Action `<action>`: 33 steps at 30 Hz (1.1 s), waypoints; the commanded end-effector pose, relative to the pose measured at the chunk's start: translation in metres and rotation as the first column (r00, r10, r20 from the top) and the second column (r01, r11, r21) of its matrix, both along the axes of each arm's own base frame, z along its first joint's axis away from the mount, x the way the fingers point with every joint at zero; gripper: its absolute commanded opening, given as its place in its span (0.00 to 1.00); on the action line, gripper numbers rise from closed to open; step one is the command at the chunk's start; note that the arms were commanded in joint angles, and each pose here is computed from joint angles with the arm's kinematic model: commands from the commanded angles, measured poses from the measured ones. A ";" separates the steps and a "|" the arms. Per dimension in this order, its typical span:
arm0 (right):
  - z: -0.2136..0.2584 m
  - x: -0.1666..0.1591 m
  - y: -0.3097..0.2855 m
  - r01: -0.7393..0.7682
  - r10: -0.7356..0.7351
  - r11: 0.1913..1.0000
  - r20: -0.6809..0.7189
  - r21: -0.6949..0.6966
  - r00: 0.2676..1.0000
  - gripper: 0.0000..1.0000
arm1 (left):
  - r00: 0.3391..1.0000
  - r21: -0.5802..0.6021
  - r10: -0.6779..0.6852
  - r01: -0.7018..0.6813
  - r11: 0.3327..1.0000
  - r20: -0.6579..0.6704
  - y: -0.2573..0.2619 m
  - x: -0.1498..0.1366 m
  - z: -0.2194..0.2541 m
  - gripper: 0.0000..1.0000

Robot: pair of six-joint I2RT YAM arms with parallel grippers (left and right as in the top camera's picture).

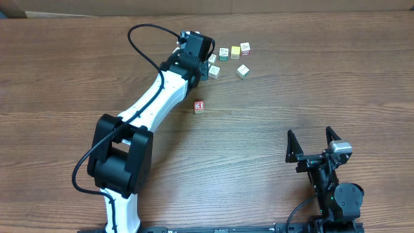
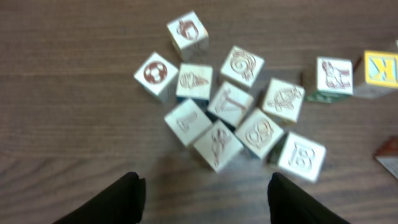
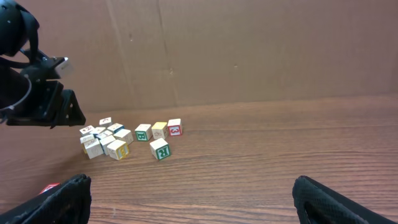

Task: Form a horizontal line
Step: 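Lower the red block to the table and open the left gripper, then move the left gripper up over the block cluster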

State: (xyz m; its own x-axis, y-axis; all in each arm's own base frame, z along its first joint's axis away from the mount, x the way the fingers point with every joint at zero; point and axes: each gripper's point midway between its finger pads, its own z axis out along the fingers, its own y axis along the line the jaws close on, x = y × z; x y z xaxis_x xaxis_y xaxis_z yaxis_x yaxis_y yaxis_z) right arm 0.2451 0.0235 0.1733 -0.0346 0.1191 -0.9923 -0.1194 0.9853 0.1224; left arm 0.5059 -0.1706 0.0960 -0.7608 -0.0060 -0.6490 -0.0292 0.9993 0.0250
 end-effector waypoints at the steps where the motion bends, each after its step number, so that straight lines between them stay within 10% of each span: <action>1: -0.002 0.000 -0.003 0.014 -0.014 1.000 0.002 -0.007 1.000 1.00 | 1.000 0.037 0.000 0.000 0.999 -0.022 0.007 0.010 -0.026 0.49; 33: -0.002 0.000 -0.003 0.014 -0.014 1.000 0.002 -0.007 1.000 1.00 | 0.926 0.095 -0.372 0.377 0.921 -0.062 -0.013 0.019 -0.055 0.56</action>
State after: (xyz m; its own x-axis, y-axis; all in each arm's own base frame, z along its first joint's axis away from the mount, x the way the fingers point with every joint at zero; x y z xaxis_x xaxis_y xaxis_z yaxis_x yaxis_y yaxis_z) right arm 0.2451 0.0234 0.1733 -0.0346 0.1191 -0.9923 -0.1190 0.9853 0.1224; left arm 0.5218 -0.1882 0.0450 -0.7295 0.3240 -0.6024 0.3210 0.9399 0.1168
